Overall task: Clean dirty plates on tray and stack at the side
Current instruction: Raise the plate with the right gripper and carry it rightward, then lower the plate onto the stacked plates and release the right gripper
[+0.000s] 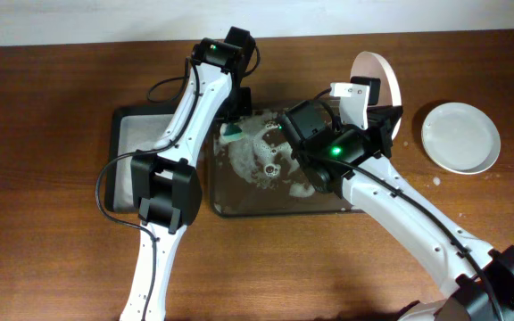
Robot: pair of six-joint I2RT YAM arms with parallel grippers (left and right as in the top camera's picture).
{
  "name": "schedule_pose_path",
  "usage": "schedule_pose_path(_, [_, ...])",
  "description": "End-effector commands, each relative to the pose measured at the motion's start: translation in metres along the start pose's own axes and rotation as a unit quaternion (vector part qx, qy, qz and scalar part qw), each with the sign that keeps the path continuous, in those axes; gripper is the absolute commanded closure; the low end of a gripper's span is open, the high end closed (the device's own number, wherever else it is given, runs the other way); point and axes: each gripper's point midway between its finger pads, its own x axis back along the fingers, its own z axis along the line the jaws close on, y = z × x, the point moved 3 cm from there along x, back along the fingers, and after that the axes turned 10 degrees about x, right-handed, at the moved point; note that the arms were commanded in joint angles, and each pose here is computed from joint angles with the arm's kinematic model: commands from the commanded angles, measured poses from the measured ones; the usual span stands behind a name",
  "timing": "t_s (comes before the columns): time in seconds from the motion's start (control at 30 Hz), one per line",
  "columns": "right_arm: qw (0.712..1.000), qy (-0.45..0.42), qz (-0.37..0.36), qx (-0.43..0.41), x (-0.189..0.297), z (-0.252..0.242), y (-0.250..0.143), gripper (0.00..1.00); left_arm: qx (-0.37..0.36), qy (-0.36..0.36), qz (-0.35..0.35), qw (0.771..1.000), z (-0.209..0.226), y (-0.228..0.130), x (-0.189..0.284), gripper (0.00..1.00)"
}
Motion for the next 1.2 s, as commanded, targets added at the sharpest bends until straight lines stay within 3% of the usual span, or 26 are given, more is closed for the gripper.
schedule_pose_path(0.0, [1.0, -0.022, -0.01, -0.011, 0.002, -0.007, 0.003, 0.96, -0.004, -0.02, -0.023, 1.0, -0.004, 0.004, 0.024, 0.99])
schedule_pose_path(0.9, [1.0, -0.014, -0.008, -0.011, 0.002, -0.005, 0.003, 0.96, -0.004, -0.02, -0.023, 1.0, -0.004, 0.004, 0.024, 0.99])
schedule_pose_path(1.17, [0.982, 0.162, 0.085, -0.053, -0.018, 0.042, -0.016, 0.96, -0.004, -0.02, -0.024, 1.0, -0.004, 0.004, 0.024, 0.99])
